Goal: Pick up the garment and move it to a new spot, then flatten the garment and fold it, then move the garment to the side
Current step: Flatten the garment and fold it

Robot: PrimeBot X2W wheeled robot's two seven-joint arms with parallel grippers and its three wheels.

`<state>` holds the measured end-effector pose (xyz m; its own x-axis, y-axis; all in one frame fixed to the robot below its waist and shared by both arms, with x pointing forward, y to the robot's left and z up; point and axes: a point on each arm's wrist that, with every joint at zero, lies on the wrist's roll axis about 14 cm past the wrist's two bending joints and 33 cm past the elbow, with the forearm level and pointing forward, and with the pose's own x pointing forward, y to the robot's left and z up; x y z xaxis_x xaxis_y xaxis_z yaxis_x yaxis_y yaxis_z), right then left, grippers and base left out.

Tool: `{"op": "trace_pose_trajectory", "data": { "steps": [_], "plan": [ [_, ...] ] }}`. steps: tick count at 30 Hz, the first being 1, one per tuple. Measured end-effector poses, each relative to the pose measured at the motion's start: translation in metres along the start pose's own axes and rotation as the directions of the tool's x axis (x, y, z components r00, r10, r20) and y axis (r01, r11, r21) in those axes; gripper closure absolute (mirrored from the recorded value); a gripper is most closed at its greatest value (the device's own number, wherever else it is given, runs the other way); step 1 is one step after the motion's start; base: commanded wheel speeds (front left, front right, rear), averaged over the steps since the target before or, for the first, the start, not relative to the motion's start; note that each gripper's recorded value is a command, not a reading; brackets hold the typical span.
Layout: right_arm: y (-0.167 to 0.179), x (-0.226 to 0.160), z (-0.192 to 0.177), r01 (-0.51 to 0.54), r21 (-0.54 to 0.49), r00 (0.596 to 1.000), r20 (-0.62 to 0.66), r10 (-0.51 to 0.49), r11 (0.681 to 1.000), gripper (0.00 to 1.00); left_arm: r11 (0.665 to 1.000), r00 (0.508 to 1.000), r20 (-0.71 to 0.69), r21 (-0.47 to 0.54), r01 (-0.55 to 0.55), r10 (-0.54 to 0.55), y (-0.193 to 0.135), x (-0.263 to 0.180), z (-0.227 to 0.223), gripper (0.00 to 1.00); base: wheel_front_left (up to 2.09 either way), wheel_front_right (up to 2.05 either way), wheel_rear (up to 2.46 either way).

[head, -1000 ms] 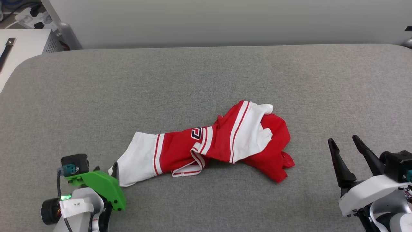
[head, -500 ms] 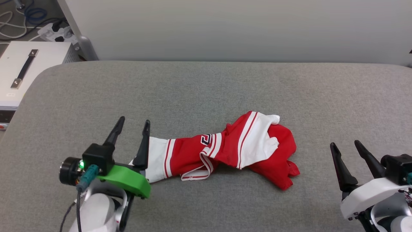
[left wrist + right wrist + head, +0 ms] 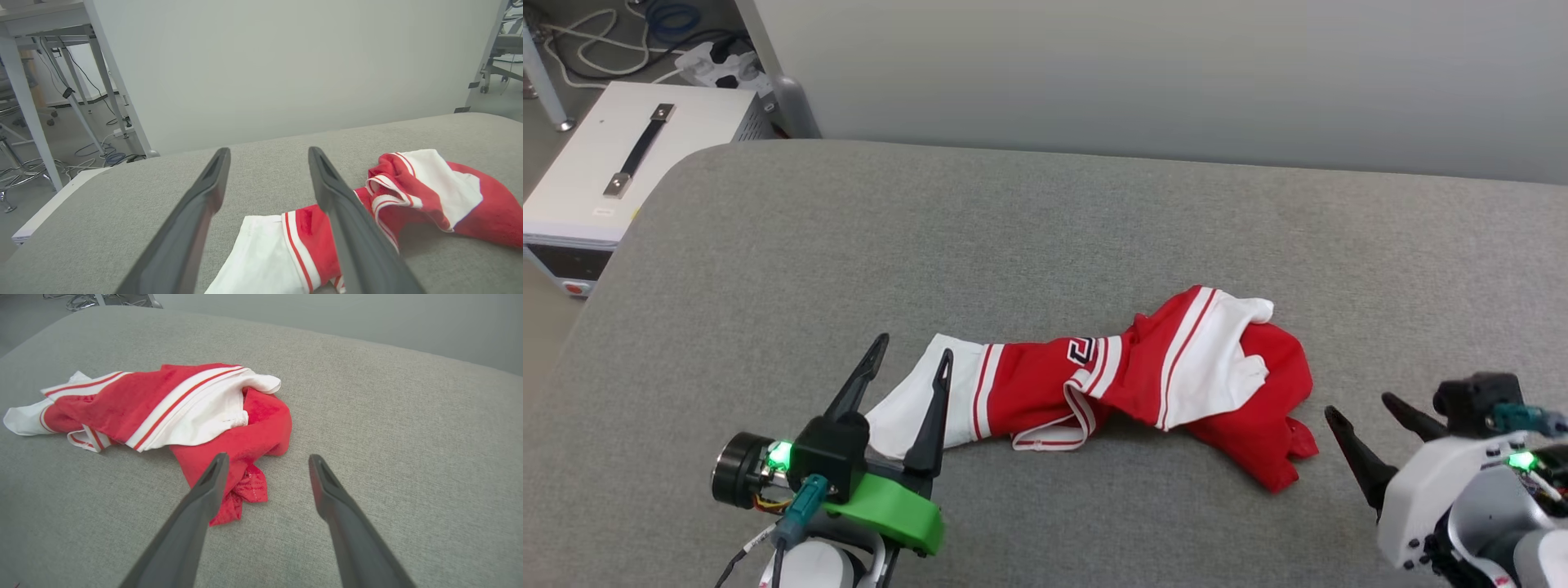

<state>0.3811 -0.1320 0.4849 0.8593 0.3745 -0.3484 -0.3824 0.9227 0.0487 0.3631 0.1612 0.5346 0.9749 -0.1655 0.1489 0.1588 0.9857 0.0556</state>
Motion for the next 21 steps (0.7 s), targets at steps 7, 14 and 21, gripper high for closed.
{"op": "trace_pose_trajectory", "data": {
  "steps": [7,14,21],
  "plan": [
    [0.028,0.038,0.019,-0.149,0.021,0.972,-0.180,0.150,0.989,0.00,0.999,0.999,-0.028,-0.012,-0.036,0.036,0.009,-0.002,-0.009,0.00,0.00,0.00,0.00],
    [0.039,0.070,0.008,-0.180,0.067,0.895,-0.404,0.191,0.981,0.00,0.997,0.997,-0.043,-0.017,-0.071,0.071,0.017,-0.003,-0.014,0.00,0.00,0.00,0.00],
    [0.048,0.096,-0.002,-0.184,0.081,0.844,-0.498,0.200,0.980,0.00,0.993,0.991,-0.061,-0.013,-0.117,0.116,0.030,-0.006,-0.018,0.00,0.00,0.00,0.00]
  ]
}}
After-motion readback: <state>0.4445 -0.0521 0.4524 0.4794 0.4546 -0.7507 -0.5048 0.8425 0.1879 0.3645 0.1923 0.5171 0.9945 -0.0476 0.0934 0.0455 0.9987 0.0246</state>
